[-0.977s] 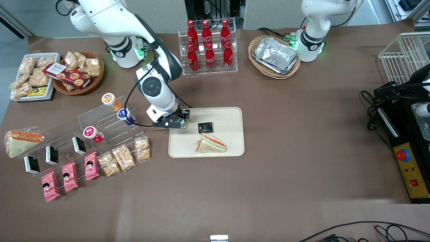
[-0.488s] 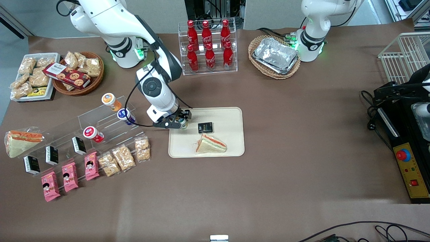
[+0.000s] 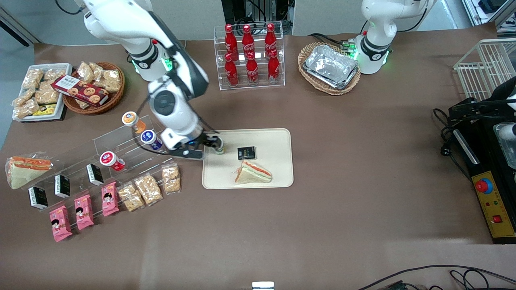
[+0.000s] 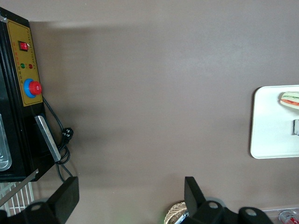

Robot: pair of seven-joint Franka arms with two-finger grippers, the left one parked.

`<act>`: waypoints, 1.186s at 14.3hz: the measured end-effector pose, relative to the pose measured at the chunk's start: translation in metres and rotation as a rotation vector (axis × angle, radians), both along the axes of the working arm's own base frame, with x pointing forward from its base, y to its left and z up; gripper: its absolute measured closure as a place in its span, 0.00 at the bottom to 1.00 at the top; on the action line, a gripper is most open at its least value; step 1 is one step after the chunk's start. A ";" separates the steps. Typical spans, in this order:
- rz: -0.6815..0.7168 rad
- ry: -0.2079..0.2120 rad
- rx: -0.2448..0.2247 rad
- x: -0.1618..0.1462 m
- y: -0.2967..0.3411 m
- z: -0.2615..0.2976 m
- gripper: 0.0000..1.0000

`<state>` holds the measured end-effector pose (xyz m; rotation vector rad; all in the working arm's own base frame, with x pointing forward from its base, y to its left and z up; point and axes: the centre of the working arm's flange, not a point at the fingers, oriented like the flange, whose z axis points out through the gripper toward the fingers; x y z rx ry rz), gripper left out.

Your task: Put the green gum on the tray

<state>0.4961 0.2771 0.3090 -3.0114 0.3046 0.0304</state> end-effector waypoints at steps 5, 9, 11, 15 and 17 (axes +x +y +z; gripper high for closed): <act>-0.009 0.014 -0.004 0.048 -0.108 0.119 0.09; 0.001 0.007 -0.041 0.057 -0.171 0.181 0.00; 0.008 -0.001 -0.040 0.062 -0.197 0.204 0.00; 0.007 0.003 -0.040 0.067 -0.253 0.239 0.00; 0.053 -0.018 -0.040 0.068 -0.283 0.256 0.00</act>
